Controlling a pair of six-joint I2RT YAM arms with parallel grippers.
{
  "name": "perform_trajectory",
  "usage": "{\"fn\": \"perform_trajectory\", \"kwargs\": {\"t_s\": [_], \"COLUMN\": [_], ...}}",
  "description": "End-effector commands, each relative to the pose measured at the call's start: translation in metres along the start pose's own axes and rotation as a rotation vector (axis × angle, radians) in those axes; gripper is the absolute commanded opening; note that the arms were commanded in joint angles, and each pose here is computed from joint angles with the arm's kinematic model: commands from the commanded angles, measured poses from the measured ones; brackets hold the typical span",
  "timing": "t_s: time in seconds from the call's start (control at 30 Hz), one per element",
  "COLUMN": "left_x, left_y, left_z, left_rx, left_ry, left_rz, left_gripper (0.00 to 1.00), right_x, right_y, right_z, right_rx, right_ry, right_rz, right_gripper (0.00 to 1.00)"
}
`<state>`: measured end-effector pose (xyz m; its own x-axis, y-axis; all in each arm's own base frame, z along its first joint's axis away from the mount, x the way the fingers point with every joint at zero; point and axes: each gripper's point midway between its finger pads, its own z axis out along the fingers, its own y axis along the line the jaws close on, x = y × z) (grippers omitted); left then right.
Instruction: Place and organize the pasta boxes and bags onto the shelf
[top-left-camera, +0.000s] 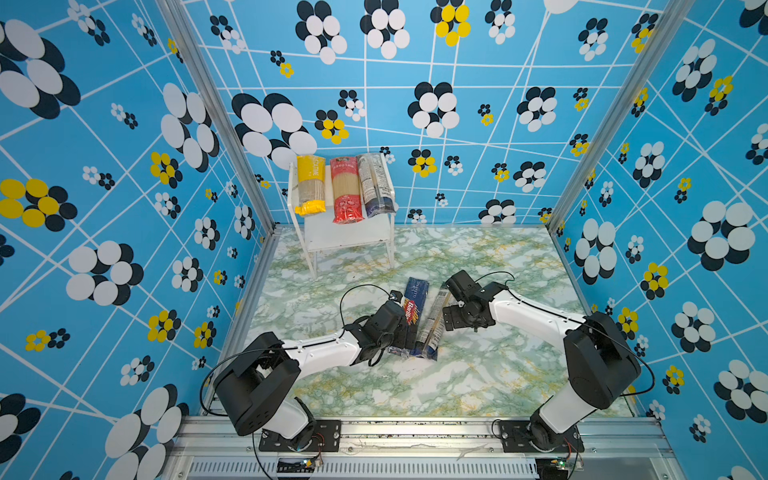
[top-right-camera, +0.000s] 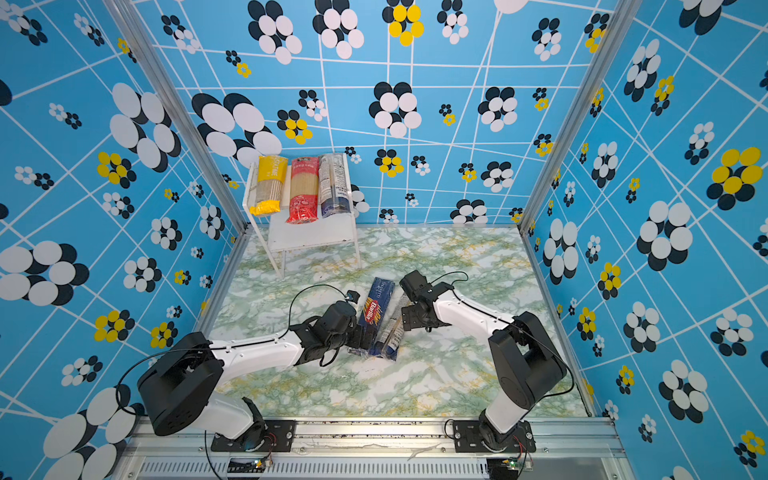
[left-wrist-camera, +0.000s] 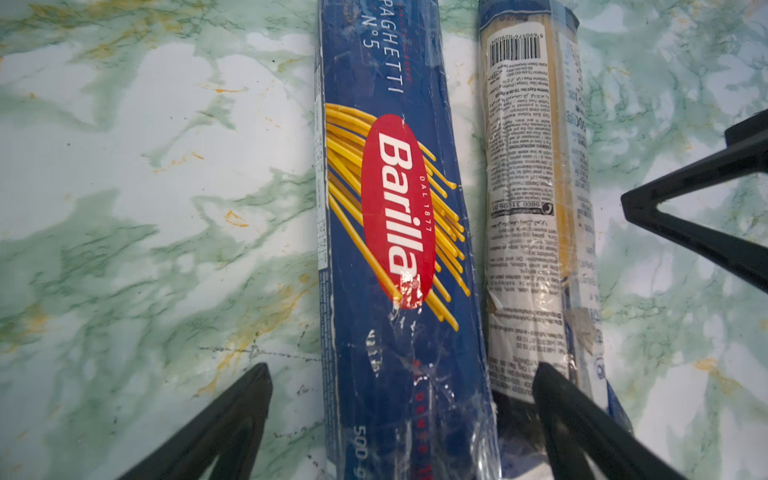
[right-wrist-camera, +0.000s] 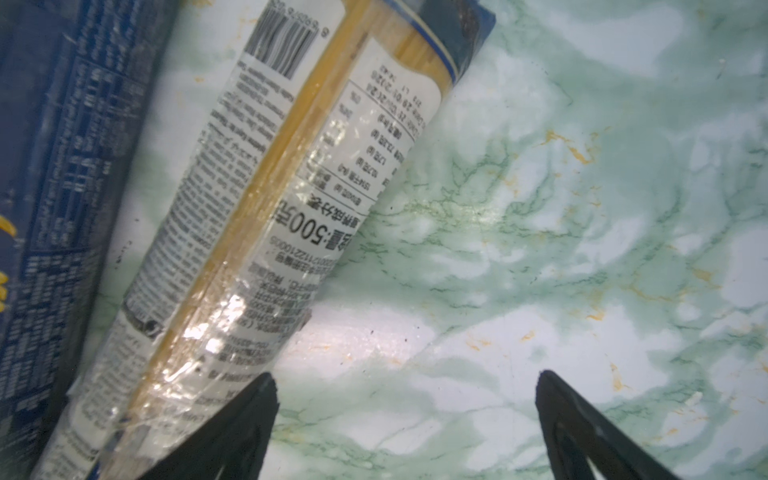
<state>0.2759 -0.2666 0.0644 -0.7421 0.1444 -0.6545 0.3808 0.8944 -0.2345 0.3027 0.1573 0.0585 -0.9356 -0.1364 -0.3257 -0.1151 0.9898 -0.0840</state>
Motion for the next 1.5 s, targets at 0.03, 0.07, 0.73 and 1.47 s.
{"fn": "perform_trajectory", "kwargs": {"t_s": [0.03,0.07,0.73,1.47], "left_x": [0.004,0.006,0.040,0.064], "left_y": [0.003,0.004,0.010,0.016], "left_z": [0.003,0.003,0.014,0.026], "left_rx": [-0.023,-0.026,-0.040,-0.092], "left_ry": [-0.015,-0.015,-0.027,0.026], "left_rz": [-0.001,0.000,0.027,0.078], "left_gripper": [0.99,0.99,0.99,0.95], "right_x": [-0.001,-0.001,-0.003,-0.009], "right_y": [-0.003,-0.004,-0.004,-0.003], "right_z": [-0.003,-0.003,0.004,0.009], "right_rx": [-0.014,-0.014,-0.012,-0.009], "right_ry": [-0.013,-0.012,0.000,0.007], "right_rz": [0.034,0.036,0.049,0.042], "right_gripper": [0.99,0.99,0.99,0.99]}}
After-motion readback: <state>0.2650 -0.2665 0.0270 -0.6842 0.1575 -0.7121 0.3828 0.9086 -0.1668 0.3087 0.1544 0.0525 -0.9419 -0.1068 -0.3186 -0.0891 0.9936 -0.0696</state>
